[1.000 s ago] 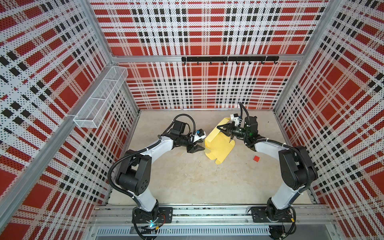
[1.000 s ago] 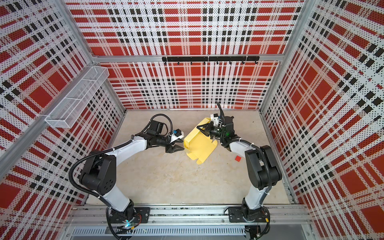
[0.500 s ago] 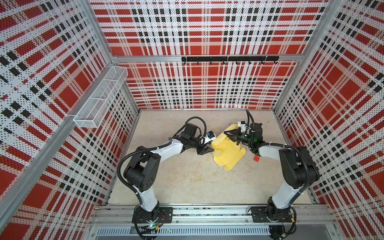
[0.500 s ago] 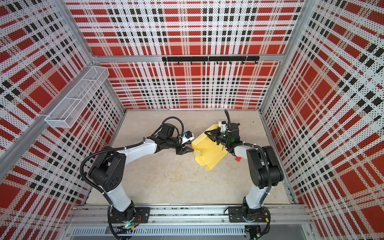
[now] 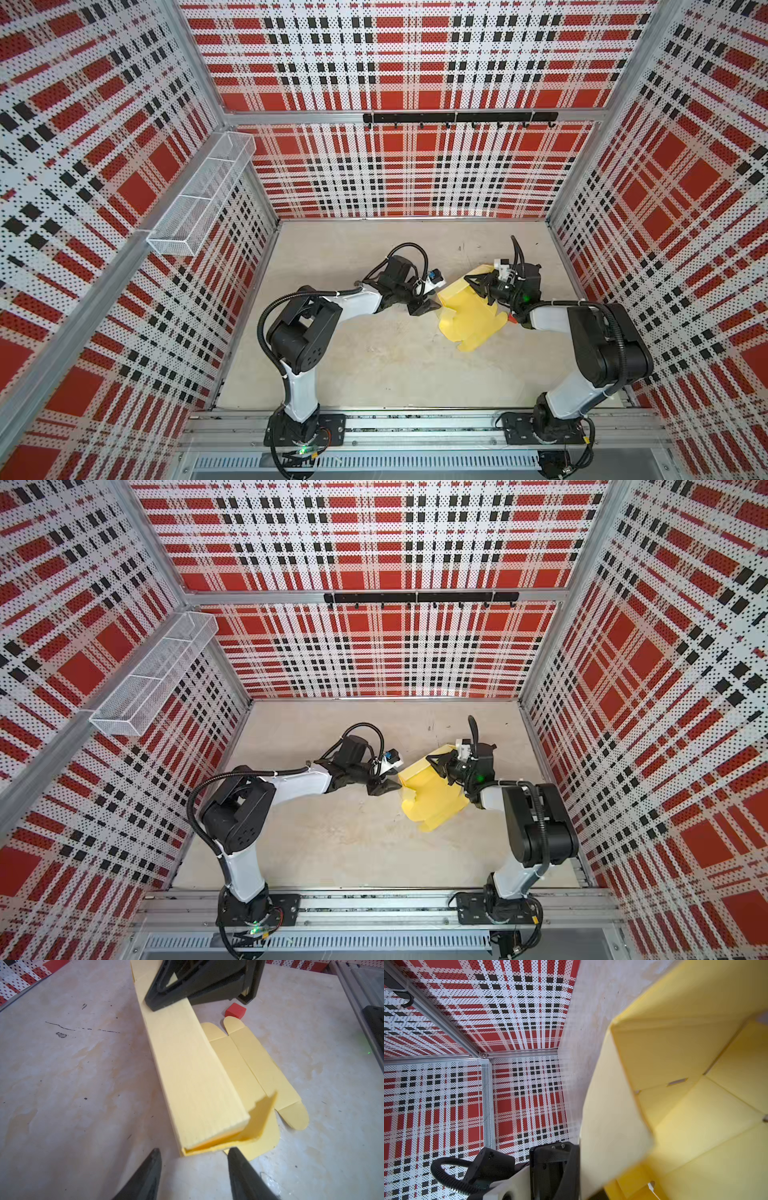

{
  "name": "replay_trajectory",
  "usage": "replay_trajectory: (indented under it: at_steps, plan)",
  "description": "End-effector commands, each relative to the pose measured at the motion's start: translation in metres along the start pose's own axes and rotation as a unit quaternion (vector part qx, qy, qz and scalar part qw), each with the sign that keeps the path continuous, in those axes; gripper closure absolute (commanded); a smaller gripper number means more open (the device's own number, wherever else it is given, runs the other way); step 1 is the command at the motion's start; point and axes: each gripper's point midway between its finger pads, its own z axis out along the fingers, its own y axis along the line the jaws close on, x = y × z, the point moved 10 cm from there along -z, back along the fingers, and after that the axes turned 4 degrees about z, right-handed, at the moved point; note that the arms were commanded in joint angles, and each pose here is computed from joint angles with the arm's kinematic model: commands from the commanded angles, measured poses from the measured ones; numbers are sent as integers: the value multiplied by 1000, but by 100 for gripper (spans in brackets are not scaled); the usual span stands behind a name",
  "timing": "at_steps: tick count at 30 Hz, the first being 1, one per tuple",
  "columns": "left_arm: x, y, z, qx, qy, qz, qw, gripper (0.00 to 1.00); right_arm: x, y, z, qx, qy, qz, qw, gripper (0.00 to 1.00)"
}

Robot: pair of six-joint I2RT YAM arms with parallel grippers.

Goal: Fold the paper box

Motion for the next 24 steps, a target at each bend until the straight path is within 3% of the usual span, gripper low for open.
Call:
replay_trajectory:
  at_steps: [1, 14, 24]
  plan:
    - [7, -5, 11, -18, -6, -29, 999, 46, -2, 4, -4, -14, -21, -32, 999, 100]
    - [16, -23, 19, -59, -17, -46, 997, 48, 2, 0, -15, 13, -58, -91, 994, 100]
    - [8, -27, 27, -80, -31, -60, 994, 60, 3, -11, -21, -4, -105, -70, 992, 100]
